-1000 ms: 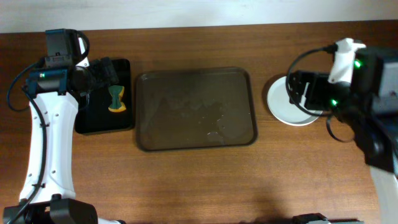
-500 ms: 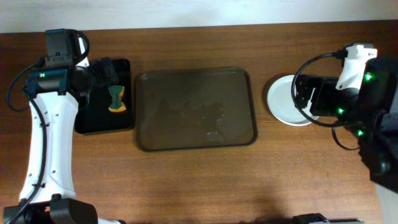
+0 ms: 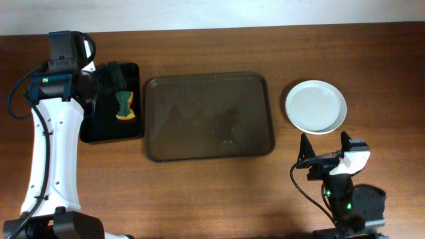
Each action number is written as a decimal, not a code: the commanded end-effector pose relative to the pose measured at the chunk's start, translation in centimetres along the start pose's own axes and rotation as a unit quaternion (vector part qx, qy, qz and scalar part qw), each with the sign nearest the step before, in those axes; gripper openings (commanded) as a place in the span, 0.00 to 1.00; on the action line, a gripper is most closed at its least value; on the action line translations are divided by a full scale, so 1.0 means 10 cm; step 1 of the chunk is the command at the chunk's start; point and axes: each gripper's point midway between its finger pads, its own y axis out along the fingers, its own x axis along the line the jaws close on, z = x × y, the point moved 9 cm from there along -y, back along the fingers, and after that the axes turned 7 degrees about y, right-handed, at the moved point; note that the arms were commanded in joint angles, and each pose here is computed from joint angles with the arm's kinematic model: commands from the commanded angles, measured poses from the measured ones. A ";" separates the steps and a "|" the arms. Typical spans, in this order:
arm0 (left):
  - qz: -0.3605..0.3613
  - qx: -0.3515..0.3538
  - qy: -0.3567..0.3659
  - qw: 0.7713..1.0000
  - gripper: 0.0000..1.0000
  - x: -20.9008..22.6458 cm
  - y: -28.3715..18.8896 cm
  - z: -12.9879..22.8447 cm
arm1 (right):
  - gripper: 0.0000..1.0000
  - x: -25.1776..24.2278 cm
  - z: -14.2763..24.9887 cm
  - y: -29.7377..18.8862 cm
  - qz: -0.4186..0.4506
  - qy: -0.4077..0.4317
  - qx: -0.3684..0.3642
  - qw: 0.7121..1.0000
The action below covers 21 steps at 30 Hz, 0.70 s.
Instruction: Clean dirty plates on tray and stack at the side
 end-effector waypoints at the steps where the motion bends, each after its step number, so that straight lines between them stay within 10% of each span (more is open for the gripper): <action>1: 0.003 -0.001 -0.001 1.000 0.99 -0.01 0.00 -0.01 | 0.98 -0.05 0.21 -0.03 -0.011 -0.003 -0.034 0.999; 21: 0.003 -0.001 -0.001 1.000 0.99 -0.01 0.00 -0.01 | 0.98 -0.15 0.76 0.06 -0.012 -0.004 0.012 1.000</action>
